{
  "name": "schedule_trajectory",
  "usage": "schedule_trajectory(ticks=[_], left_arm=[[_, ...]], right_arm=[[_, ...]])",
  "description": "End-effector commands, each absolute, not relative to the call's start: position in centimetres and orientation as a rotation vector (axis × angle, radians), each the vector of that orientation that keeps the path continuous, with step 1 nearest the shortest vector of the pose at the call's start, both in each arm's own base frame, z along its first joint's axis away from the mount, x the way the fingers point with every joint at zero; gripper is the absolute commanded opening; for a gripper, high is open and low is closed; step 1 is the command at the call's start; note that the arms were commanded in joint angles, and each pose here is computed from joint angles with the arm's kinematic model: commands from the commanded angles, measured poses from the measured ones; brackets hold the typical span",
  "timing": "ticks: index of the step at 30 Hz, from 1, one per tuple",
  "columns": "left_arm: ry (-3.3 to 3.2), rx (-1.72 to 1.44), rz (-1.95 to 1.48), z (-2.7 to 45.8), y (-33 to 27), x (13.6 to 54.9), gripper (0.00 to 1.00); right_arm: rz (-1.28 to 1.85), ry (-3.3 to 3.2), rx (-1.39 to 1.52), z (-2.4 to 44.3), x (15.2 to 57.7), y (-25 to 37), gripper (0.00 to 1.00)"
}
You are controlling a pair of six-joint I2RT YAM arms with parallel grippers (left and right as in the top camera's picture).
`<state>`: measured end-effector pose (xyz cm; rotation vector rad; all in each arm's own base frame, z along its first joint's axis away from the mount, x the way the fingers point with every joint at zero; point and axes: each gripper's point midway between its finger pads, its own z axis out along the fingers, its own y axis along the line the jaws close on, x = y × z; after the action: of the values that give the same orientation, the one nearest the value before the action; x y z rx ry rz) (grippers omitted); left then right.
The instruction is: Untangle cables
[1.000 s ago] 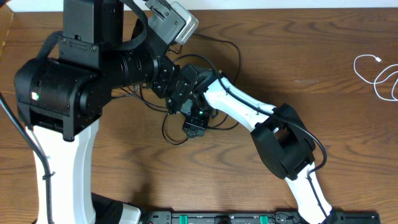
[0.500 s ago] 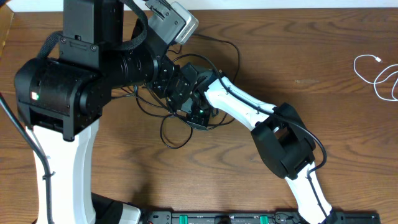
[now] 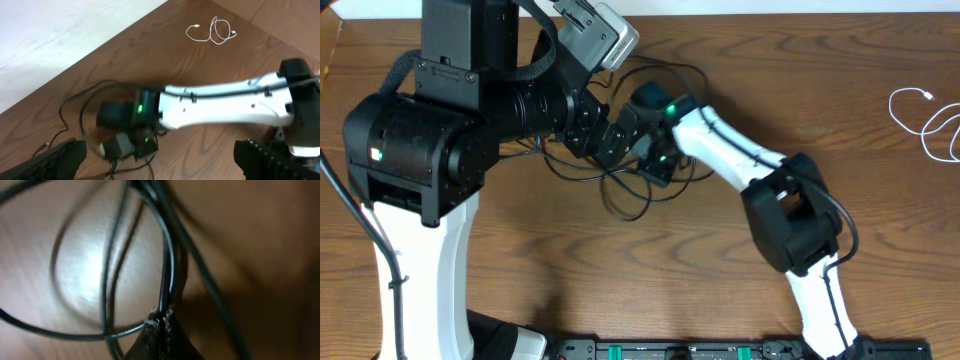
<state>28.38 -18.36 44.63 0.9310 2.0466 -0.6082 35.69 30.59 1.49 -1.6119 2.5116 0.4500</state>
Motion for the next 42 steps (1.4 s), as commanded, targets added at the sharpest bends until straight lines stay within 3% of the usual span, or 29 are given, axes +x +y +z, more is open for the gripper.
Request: schedule_trajectory(ticks=[1,12,22,31,39,42], left_arm=[[2.026,0.930,-0.606,45.2,-18.3,28.1,0.99],[2.104,0.904,-0.537,43.0,-18.1,31.0,0.99],[2.081,0.902,-0.532,43.3,-18.3,31.5,0.99],[2.095,0.903,-0.535,42.8,-18.3,31.6,0.99],[2.214,0.917,-0.572,38.5,-19.5,34.8,1.00],[2.238,0.929,-0.580,37.1,-20.3,35.9,0.91]], right_arm=[[0.431,2.554,-1.483,3.1,38.6,28.9,0.01],[0.366,2.439,-1.308,14.4,44.8,26.8,0.01],[0.166,2.391,-1.086,21.6,48.4,23.1,0.01],[0.153,2.365,-0.895,26.3,49.7,19.3,0.01],[0.137,2.269,-0.841,31.2,48.9,18.0,0.01],[0.129,2.224,-0.820,33.2,48.6,17.5,0.01]])
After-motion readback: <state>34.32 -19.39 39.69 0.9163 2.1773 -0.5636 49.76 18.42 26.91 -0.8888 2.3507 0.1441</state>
